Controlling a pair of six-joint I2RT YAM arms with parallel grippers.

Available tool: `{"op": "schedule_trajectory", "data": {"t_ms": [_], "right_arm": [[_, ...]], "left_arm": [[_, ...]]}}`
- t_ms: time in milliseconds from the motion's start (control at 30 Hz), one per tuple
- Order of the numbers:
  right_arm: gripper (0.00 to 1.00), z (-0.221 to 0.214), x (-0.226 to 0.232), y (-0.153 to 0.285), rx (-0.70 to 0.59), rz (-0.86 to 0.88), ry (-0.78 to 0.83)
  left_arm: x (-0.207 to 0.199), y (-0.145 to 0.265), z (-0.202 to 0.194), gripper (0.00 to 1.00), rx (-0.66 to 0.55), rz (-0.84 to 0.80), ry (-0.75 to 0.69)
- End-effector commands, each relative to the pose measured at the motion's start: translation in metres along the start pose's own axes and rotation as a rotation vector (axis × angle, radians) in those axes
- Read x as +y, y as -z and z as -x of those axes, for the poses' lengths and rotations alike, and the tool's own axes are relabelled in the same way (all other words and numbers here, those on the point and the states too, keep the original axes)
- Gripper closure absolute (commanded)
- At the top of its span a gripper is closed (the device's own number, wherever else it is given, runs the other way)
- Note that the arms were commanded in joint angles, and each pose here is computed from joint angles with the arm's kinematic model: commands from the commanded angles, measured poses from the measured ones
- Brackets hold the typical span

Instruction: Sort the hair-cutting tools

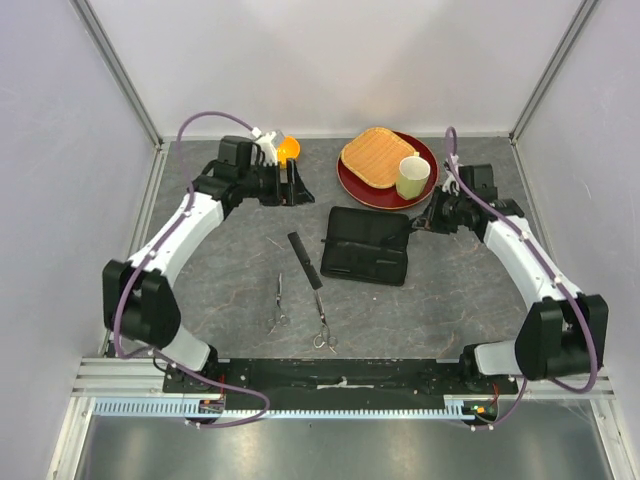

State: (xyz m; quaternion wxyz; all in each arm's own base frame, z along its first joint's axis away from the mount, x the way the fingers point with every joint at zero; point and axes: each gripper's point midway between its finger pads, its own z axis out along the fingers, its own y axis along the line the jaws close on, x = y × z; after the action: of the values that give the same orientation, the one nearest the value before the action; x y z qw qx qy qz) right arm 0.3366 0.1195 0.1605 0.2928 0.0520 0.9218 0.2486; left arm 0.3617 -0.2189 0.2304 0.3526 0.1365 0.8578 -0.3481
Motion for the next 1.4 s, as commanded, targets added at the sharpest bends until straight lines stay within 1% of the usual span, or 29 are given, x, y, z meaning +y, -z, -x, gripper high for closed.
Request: {"op": "schedule_trajectory", "data": {"t_ms": [0, 33, 67, 100, 133, 233, 300, 333, 367, 433, 467, 500, 567, 700, 867, 1033, 1233, 1367], "right_arm": [[1.0, 0.017, -0.025, 0.021, -0.173, -0.082, -0.066], [1.0, 0.028, -0.031, 0.023, -0.229, -0.063, -0.091], [1.0, 0.027, -0.025, 0.024, -0.243, -0.006, -0.129], [1.0, 0.02, -0.03, 0.019, -0.237, -0.001, -0.154], [1.0, 0.029, -0.036, 0.019, -0.277, 0.009, -0.174], [1.0, 0.027, -0.041, 0.008, -0.267, 0.035, -0.198], [1.0, 0.024, -0.049, 0.001, -0.255, 0.022, -0.201], [1.0, 0.027, -0.053, 0.001, -0.268, 0.02, -0.205], [1.0, 0.025, -0.057, -0.002, -0.265, 0.018, -0.214], [1.0, 0.024, -0.064, -0.007, -0.268, 0.03, -0.225], [1.0, 0.013, -0.068, -0.014, -0.242, 0.043, -0.245], [1.0, 0.015, -0.065, -0.015, -0.247, 0.09, -0.254], [1.0, 0.001, -0.07, -0.025, -0.218, 0.095, -0.273], [1.0, -0.005, -0.077, -0.034, -0.22, 0.1, -0.287], [1.0, -0.017, -0.083, -0.05, -0.168, 0.121, -0.292], [1.0, -0.026, -0.09, -0.063, -0.121, 0.123, -0.272], [1.0, -0.021, -0.099, -0.076, -0.106, 0.113, -0.252], [1.0, -0.006, -0.101, -0.083, -0.122, 0.117, -0.242]], "left_arm": [[0.019, -0.041, -0.022, 0.17, 0.04, 0.0, 0.196], [0.022, -0.047, -0.023, 0.17, 0.038, 0.007, 0.205], [0.026, -0.053, -0.028, 0.17, 0.05, 0.012, 0.222], [0.031, -0.062, -0.034, 0.17, 0.072, 0.015, 0.236], [0.033, -0.068, -0.038, 0.17, 0.084, 0.016, 0.242], [0.041, -0.087, -0.045, 0.2, 0.114, 0.021, 0.258], [0.046, -0.099, -0.049, 0.25, 0.13, 0.022, 0.265], [0.046, -0.103, -0.049, 0.27, 0.133, 0.017, 0.264], [0.048, -0.107, -0.05, 0.31, 0.137, 0.018, 0.265], [0.055, -0.118, -0.06, 0.35, 0.169, 0.022, 0.285], [0.056, -0.121, -0.061, 0.37, 0.174, 0.023, 0.292], [0.057, -0.124, -0.064, 0.38, 0.183, 0.024, 0.297], [0.063, -0.131, -0.072, 0.4, 0.204, 0.033, 0.307], [0.068, -0.14, -0.083, 0.42, 0.237, 0.044, 0.324], [0.073, -0.152, -0.094, 0.46, 0.279, 0.054, 0.337], [0.073, -0.162, -0.098, 0.48, 0.315, 0.061, 0.299], [0.075, -0.166, -0.096, 0.48, 0.32, 0.065, 0.278], [0.076, -0.168, -0.099, 0.48, 0.333, 0.064, 0.276]]}}
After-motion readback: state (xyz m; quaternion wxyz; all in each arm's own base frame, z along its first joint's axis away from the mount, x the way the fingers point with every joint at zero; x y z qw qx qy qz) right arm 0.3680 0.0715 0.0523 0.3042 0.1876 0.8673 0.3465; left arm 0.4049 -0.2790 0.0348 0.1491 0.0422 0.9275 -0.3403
